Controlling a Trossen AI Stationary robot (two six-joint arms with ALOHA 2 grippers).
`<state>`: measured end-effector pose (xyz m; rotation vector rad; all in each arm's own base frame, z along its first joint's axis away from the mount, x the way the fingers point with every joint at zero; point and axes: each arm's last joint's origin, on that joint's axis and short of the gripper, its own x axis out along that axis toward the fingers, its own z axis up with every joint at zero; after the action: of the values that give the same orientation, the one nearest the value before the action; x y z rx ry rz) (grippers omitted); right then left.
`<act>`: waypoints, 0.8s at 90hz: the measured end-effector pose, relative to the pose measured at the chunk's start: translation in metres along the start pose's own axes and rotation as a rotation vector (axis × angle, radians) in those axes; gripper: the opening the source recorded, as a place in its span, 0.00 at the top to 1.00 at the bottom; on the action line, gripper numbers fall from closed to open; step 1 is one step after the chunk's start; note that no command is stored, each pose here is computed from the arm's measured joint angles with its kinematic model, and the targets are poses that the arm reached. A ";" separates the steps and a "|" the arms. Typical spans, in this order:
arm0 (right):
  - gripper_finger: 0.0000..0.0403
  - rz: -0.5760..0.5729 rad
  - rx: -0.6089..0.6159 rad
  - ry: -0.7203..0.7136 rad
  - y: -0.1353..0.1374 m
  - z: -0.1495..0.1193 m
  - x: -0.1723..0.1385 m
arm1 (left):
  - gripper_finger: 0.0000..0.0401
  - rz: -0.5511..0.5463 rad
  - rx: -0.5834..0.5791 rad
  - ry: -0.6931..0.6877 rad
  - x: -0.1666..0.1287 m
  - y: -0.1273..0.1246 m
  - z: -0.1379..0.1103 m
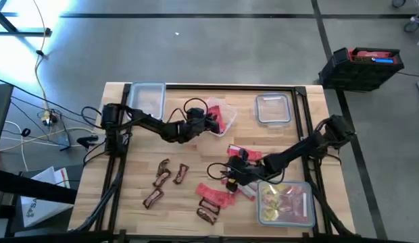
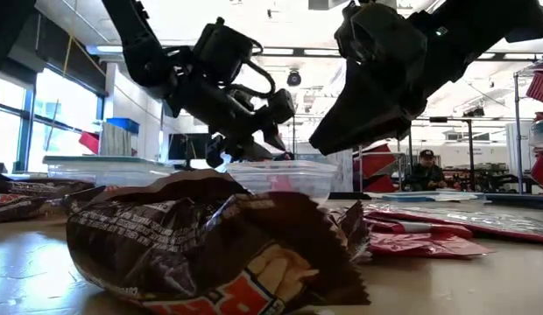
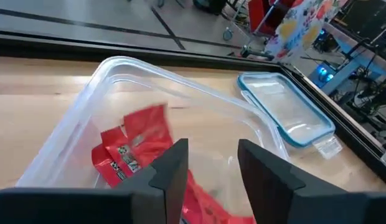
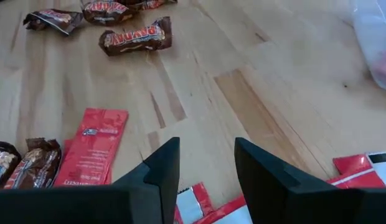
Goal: Sort candy
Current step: Put the strawberry red into the upper middle transparent bin
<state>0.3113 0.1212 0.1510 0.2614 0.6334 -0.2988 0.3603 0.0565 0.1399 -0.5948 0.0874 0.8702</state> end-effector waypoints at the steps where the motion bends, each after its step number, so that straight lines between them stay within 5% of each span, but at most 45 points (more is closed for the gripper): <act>1: 0.69 0.001 0.000 0.000 0.000 0.000 0.000 | 0.69 -0.004 -0.001 0.001 0.000 0.000 0.001; 20: 0.69 0.021 0.000 0.013 0.001 0.000 0.000 | 0.69 -0.082 0.117 -0.008 -0.018 -0.015 0.023; 39: 0.69 0.038 -0.002 0.029 0.001 -0.001 0.000 | 0.68 -0.123 0.350 0.085 -0.070 -0.031 0.042; 72: 0.69 0.012 -0.010 0.071 -0.001 -0.005 -0.001 | 0.68 -0.082 0.619 0.278 -0.150 -0.031 0.022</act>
<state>0.3075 0.1217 0.1474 0.2673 0.7026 -0.2759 0.2813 -0.0515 0.2184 -0.1311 0.5604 0.6290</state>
